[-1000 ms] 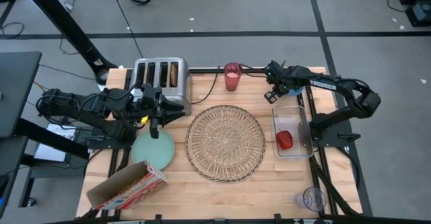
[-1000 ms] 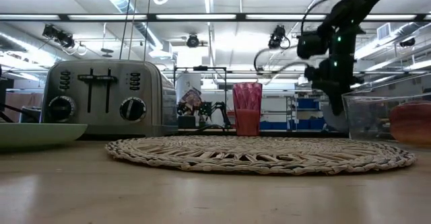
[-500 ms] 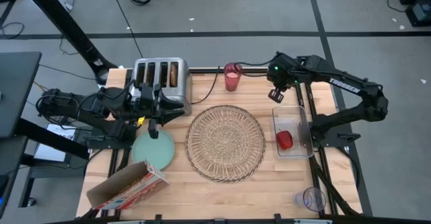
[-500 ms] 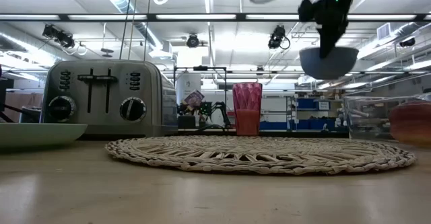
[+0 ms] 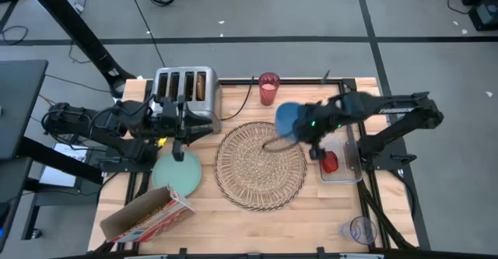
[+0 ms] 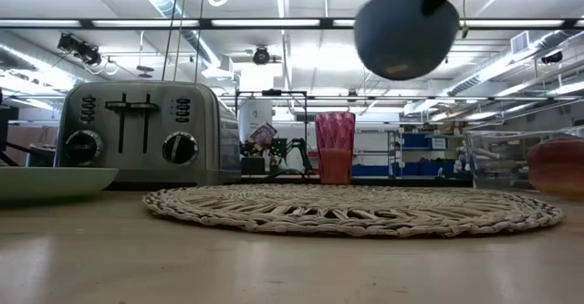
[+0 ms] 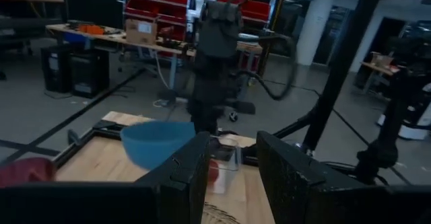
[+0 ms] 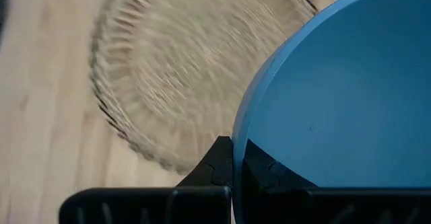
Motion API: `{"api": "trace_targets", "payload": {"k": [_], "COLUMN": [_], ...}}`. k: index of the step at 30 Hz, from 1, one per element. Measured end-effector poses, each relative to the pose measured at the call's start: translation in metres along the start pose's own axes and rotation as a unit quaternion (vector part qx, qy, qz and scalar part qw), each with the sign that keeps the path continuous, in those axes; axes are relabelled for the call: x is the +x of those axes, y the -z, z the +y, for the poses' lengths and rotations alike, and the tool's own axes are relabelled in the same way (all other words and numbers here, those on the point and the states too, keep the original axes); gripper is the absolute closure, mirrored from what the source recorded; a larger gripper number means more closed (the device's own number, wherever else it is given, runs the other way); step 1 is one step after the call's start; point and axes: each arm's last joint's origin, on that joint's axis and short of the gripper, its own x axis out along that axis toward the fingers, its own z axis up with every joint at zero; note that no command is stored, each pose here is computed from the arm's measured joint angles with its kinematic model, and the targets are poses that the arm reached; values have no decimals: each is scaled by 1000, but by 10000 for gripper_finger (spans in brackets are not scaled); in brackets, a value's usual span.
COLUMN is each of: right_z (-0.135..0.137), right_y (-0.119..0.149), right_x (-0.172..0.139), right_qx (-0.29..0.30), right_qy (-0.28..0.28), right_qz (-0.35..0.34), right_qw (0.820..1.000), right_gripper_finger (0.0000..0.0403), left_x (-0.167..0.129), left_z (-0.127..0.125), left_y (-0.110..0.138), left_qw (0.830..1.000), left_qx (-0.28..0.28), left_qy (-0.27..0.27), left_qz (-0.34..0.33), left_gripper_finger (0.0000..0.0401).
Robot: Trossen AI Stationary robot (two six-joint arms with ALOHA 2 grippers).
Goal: Arrange a breakfast setting
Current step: Put the blue bowl on the brown mat
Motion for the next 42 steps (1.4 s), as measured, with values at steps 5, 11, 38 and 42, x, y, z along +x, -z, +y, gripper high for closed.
{"api": "trace_targets", "payload": {"k": [5, 11, 38, 42], "right_z": [20, 35, 47, 48], "right_y": [-27, -38, -21, -18], "right_x": [38, 98, 182, 187], "right_qx": [-46, -98, -159, -175], "right_qy": [-5, -18, 15, -3], "right_qz": [-19, 47, 94, 110], "right_qw": [999, 994, 983, 978], "right_gripper_finger": [395, 395, 396, 396], "left_x": [-1, -16, -24, -24], "left_z": [-5, -13, -20, -20], "left_y": [1, 0, 4, 4], "left_qw": [1000, 999, 996, 996], "left_qx": [-4, -14, -33, -34], "left_qy": [15, 44, 68, 68], "left_qz": [4, 13, 37, 37], "left_gripper_finger": [271, 271, 271, 271]}}
